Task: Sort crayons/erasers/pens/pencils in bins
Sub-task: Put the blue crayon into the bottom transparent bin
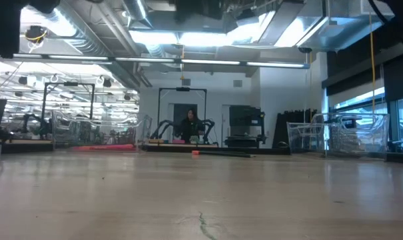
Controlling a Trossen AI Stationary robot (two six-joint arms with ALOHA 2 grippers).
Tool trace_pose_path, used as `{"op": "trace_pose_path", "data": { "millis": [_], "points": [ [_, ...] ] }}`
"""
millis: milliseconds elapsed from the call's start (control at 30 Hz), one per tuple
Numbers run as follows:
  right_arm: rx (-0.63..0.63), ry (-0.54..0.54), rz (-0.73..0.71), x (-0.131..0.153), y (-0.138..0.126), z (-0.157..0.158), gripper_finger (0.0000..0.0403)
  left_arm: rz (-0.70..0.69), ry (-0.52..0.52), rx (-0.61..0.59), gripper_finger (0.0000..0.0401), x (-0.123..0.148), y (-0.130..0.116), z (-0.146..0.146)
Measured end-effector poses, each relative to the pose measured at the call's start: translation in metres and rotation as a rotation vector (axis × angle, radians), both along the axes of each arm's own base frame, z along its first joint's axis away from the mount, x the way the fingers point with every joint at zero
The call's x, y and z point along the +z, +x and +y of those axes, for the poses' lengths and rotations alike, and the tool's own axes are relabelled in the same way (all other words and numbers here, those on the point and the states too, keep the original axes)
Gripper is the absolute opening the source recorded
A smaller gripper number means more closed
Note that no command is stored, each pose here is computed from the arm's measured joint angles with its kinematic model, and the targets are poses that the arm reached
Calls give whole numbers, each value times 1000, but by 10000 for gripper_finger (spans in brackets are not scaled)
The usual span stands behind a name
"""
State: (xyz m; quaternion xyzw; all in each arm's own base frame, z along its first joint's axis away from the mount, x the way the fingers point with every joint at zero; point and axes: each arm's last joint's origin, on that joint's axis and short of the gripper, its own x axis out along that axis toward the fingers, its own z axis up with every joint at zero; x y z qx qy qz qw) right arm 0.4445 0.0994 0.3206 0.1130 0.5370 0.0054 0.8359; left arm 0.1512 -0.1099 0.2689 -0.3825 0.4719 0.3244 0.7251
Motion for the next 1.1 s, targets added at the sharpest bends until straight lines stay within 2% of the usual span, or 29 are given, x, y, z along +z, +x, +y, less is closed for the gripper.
{"op": "trace_pose_path", "data": {
  "millis": [133, 333, 467, 533, 633, 833, 1100],
  "points": [
    [-51, 65, -48, -7, 4, 38, 142, -6, 36, -68, 69, -3, -2, -10],
    [-102, 75, -97, -25, 5, 86, 142, -93, 62, -173, 69, -2, -1, -23],
    [-103, 0, -117, -56, 12, 113, 142, -134, 76, -185, 69, -1, -2, -27],
    [-109, 4, -114, -71, 15, 126, 142, -141, 77, -191, 69, -1, -3, -29],
    [-86, 4, -110, -94, 20, 140, 142, -145, 73, -192, 69, -1, -3, -29],
    [-69, -87, -195, -123, 28, 157, 142, -144, 85, -212, 69, -1, -3, -29],
    [-12, -74, -266, -145, 31, 181, 142, -145, 91, -217, 69, -1, -3, -29]
  ]
}}
